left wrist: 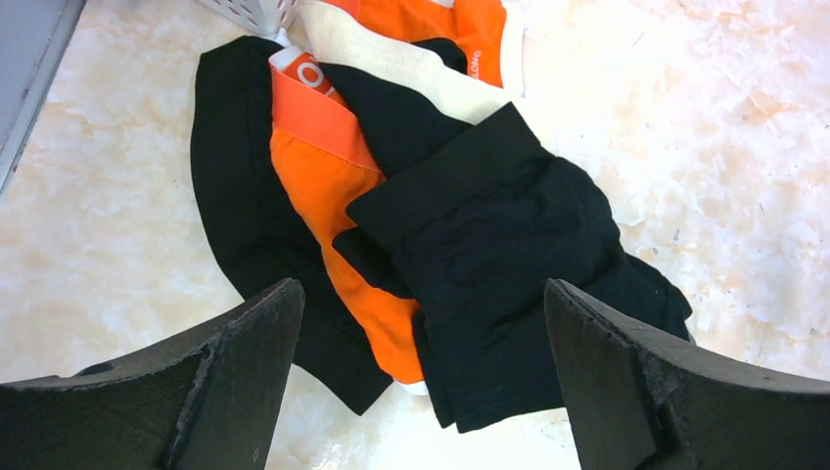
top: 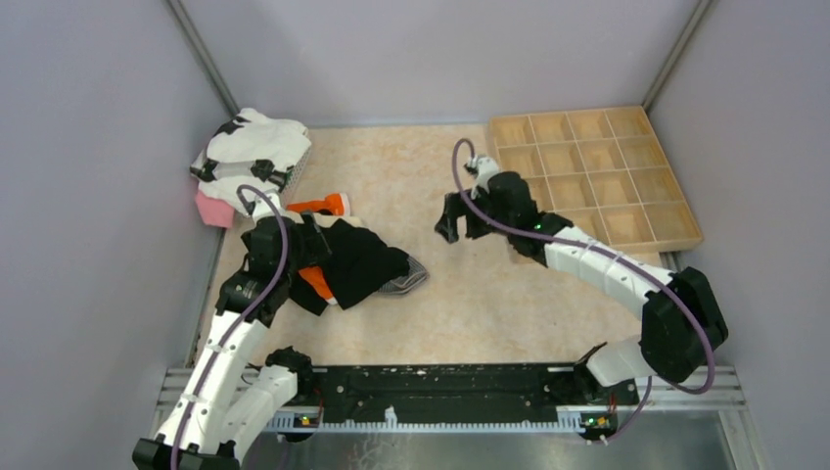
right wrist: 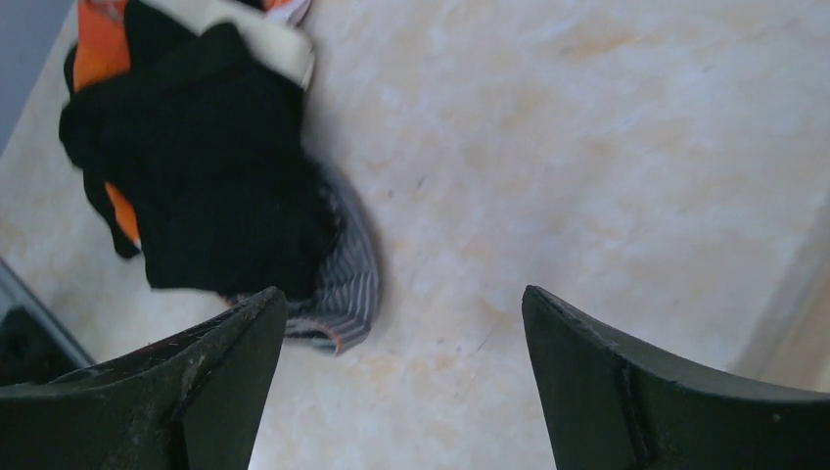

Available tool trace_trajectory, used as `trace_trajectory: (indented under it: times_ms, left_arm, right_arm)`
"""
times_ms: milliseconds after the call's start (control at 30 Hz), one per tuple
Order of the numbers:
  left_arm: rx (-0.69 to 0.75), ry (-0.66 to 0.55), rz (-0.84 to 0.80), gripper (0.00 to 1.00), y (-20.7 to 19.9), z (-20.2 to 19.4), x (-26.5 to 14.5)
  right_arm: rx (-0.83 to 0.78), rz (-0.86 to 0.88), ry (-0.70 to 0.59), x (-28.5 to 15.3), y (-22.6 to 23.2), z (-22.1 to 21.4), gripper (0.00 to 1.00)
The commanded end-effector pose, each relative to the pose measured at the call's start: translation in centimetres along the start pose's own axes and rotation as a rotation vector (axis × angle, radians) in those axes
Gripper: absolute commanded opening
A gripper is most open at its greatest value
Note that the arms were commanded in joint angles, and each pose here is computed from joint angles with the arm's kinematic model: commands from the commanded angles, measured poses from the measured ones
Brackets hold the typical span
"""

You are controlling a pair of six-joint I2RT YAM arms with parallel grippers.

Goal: Roll the underwear
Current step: Pick up the underwear from the center of the board.

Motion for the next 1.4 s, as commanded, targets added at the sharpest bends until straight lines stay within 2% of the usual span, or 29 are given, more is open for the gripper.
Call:
trace_trajectory:
  times_ms: [0, 100, 233, 467, 567, 633, 733, 833, 1033, 1167, 1367]
  left_arm:
    - [-0.031, -0.071, 0.017, 0.99, 0.4, 1.6, -0.8]
    - [-0.045, -0.086, 0.022, 0.99, 0.7, 1.7, -1.2]
    - [-0.068, -0.125, 0.031, 0.99, 1.1, 2.1, -1.9]
    - [-0.080, -0.143, 0.039, 0.99, 1.4, 2.3, -2.3]
    - [-0.078, -0.137, 0.037, 0.99, 1.3, 2.2, -2.2]
    - [-0.076, -0.137, 0.036, 0.99, 1.3, 2.2, -2.2]
    - [-0.078, -0.142, 0.039, 0.99, 1.4, 2.2, -2.4]
    - [-0.079, -0.144, 0.037, 0.99, 1.4, 2.2, -2.4]
    - [-0.072, -0.137, 0.029, 0.99, 1.2, 2.1, -2.2]
    - [-0.070, -0.137, 0.026, 0.99, 1.2, 2.1, -2.3]
    - [-0.070, -0.140, 0.019, 0.99, 1.1, 2.2, -2.3]
  right_arm:
    - [-0.124, 0.134, 0.066, -0.7, 4.3, -4.6, 0.89]
    - [-0.296, 0.268, 0.039, -1.1, 8.5, -7.5, 0.88]
    - [-0.566, 0.398, -0.108, -1.7, 12.7, -10.1, 0.86]
    - [-0.895, 0.670, -0.250, -1.6, 15.8, -12.7, 0.86]
    - [-1.048, 0.717, -0.338, -1.3, 16.6, -13.9, 0.88]
    - [-1.091, 0.721, -0.329, -0.6, 17.4, -14.3, 0.88]
    - [-1.168, 0.712, -0.244, 1.0, 18.0, -15.9, 0.84]
    - [-1.253, 0.704, -0.274, 2.2, 18.8, -16.8, 0.82]
    - [-1.576, 0.635, -0.230, 5.4, 19.2, -21.4, 0.79]
    - [-1.635, 0.573, -0.241, 7.0, 19.5, -22.3, 0.75]
    - [-1.712, 0.439, -0.297, 9.1, 19.4, -21.8, 0.74]
Point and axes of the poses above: each gripper's point midway between its finger pads, its own x axis out along the fingers, its own y axis along the line the jaws close on, z = x × y, the point moved 3 cm from there along -x, back along the fingers, and after that the axes turned 9 degrees about x, right-handed, at the moved point
